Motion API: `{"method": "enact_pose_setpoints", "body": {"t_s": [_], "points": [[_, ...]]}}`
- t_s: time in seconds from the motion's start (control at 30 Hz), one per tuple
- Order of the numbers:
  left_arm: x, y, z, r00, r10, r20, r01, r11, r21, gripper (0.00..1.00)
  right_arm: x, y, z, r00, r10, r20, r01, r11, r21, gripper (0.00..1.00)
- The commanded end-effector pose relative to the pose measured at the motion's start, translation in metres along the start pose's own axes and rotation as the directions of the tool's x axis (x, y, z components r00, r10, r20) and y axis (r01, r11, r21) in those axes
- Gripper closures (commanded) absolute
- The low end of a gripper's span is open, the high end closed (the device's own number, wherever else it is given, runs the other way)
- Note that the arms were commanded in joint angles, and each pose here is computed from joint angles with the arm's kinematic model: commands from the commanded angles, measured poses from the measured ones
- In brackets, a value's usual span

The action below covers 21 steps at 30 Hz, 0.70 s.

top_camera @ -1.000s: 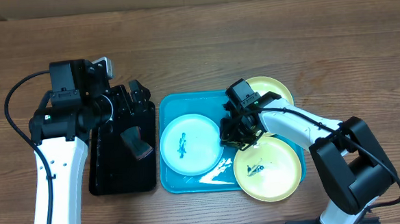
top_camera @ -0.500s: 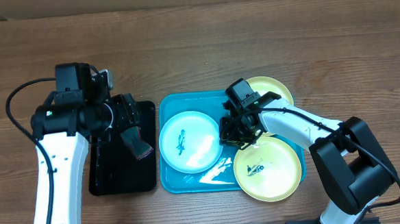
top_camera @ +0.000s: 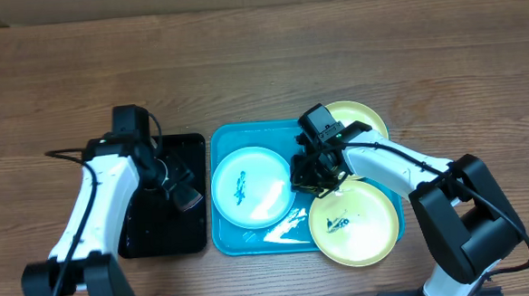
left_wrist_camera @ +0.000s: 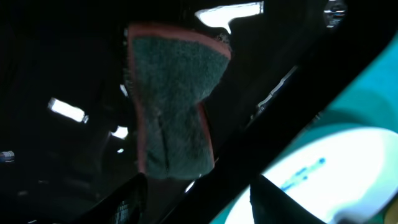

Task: Clean dirty plates on tray and stack at the side
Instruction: 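Grasp the green-and-orange sponge on the black tray with the left gripper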

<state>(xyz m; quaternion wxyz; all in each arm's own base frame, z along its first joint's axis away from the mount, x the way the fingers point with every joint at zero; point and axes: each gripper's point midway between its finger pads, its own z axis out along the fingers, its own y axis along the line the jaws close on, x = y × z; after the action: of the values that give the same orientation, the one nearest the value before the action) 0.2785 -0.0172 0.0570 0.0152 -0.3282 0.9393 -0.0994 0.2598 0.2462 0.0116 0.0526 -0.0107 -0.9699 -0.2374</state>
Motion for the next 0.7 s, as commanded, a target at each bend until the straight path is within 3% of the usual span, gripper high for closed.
{"method": "enact_pose_setpoints", "body": {"t_s": [0.0, 0.17, 0.3, 0.47, 0.67], "points": [[0.007, -0.006, 0.013, 0.999, -0.041, -0.02, 0.041, 0.999, -0.017, 0.44, 0.001, -0.001, 0.002, 1.0, 0.008, -0.006, -0.008, 1.0, -0.001, 0.96], [0.0, 0.004, 0.013, 0.999, 0.024, 0.029, -0.021, 0.996, -0.091, 0.39, 0.002, -0.001, 0.002, 1.0, 0.008, -0.007, -0.008, 1.0, -0.001, 0.96], [-0.004, 0.027, 0.01, 0.999, 0.008, 0.052, 0.002, 0.982, -0.19, 0.36, 0.002, -0.001, 0.002, 1.0, 0.008, -0.007, -0.008, 1.0, -0.001, 0.96], [-0.011, 0.032, 0.009, 0.998, -0.01, 0.064, 0.021, 0.983, -0.181, 0.42, 0.002, -0.001, 0.002, 1.0, 0.004, -0.006, -0.004, 1.0, -0.001, 0.96], [-0.015, 0.025, 0.013, 0.997, 0.037, 0.071, -0.024, 0.986, -0.168, 0.42, 0.002, -0.001, 0.002, 1.0, 0.004, -0.006, -0.004, 1.0, -0.001, 0.96]]}}
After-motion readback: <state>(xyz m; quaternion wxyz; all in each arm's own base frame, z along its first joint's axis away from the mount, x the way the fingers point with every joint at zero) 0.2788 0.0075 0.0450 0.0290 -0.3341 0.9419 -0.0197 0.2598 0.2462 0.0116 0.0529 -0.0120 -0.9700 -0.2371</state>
